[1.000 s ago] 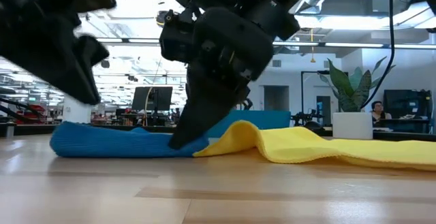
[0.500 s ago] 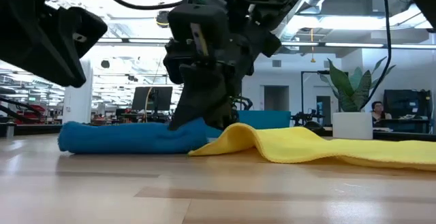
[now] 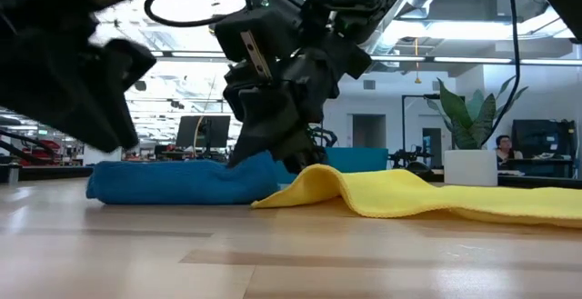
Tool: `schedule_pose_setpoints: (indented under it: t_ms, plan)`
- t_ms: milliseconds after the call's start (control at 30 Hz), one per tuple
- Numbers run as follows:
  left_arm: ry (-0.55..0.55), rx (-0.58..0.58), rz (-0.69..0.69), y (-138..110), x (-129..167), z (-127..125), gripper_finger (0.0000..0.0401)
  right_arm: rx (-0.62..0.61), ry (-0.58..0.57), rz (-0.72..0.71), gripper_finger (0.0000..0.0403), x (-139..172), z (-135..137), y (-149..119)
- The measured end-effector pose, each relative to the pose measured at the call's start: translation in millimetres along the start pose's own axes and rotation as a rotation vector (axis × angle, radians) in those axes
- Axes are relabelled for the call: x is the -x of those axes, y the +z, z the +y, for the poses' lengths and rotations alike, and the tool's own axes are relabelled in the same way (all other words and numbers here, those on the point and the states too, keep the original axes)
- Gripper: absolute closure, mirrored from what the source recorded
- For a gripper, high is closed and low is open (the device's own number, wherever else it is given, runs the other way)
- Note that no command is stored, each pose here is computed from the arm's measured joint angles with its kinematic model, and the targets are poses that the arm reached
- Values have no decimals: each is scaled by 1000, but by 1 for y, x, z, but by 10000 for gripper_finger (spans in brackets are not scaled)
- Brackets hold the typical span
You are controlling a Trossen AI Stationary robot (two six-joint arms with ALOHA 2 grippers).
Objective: Roll microfiber towels into tight, uniform cylinder then place into a basket
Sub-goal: Roll the blue microfiber cloth
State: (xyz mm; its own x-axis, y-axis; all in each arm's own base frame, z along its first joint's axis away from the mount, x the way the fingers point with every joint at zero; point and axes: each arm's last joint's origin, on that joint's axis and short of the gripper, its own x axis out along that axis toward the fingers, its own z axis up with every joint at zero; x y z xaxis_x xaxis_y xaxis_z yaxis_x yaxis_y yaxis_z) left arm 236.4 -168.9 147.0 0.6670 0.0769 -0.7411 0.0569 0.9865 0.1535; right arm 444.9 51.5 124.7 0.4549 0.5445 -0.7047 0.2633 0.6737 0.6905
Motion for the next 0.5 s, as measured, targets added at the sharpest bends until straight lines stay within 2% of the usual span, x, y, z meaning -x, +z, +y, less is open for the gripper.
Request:
schedule_pose_setpoints:
  t_ms: [233,500]
  plan:
    - [27,5,26,-2,-9,4,268,-29,-16,-5,384,2,-3,1]
    - [67,14,56,-2,-12,13,267,-27,-11,-4,383,1,-2,1]
